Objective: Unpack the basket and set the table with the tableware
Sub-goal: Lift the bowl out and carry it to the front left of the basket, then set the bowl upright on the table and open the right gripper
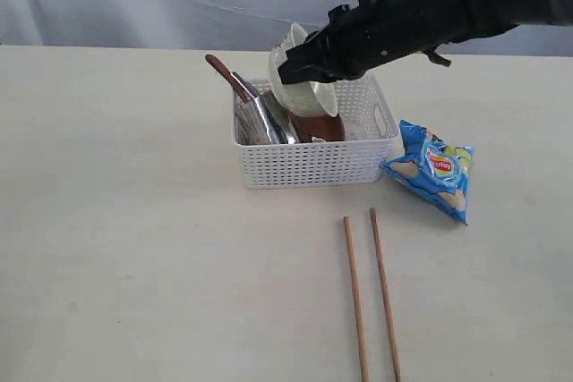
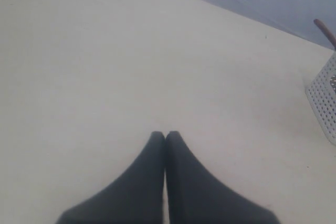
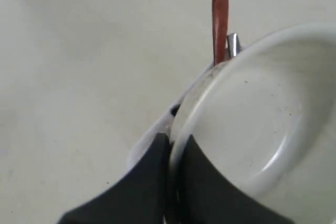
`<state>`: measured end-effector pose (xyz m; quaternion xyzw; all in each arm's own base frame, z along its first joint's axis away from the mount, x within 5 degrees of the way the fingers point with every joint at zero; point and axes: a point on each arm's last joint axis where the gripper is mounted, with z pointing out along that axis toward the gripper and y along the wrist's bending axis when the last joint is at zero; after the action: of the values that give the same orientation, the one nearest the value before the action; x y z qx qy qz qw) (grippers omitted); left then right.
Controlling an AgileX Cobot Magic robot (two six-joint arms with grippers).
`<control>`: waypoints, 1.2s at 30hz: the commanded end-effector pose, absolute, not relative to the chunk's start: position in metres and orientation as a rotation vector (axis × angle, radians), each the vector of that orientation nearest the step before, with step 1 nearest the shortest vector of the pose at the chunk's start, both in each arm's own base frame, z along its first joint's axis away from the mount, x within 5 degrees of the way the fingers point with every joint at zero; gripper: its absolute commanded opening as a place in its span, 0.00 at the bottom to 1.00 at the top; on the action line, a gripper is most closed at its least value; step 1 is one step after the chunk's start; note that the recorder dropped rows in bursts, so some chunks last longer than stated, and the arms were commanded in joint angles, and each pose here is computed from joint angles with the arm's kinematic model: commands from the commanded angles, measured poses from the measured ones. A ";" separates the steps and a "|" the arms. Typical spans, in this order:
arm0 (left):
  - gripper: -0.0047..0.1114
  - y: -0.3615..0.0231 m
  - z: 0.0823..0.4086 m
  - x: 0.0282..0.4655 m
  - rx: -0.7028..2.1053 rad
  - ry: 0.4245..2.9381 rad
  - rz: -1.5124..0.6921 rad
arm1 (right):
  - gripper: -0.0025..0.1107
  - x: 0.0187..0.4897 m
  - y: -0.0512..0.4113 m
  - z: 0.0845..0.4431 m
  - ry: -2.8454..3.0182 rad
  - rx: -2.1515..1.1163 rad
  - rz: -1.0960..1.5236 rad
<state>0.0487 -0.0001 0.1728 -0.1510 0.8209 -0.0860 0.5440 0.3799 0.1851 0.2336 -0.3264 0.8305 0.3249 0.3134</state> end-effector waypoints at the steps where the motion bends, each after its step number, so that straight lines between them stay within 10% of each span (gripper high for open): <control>1: 0.04 0.000 0.171 0.049 -0.357 1.947 -0.212 | 0.02 0.366 0.184 0.276 2.075 -0.894 0.851; 8: 0.04 0.000 0.171 0.049 -0.357 1.947 -0.212 | 0.02 0.319 0.206 0.306 2.096 -1.147 0.767; 20: 0.04 0.000 0.171 0.049 -0.357 1.947 -0.212 | 0.02 0.230 0.294 0.232 2.295 -1.871 0.124; 36: 0.04 -0.002 0.171 0.049 -0.317 1.956 -0.239 | 0.02 0.214 0.327 0.188 2.256 -1.859 -0.196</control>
<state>0.0487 -0.0020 0.1728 -0.1349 0.8237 -0.0967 0.5422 0.2121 0.3288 0.1864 -0.6406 0.7582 -0.0589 0.1069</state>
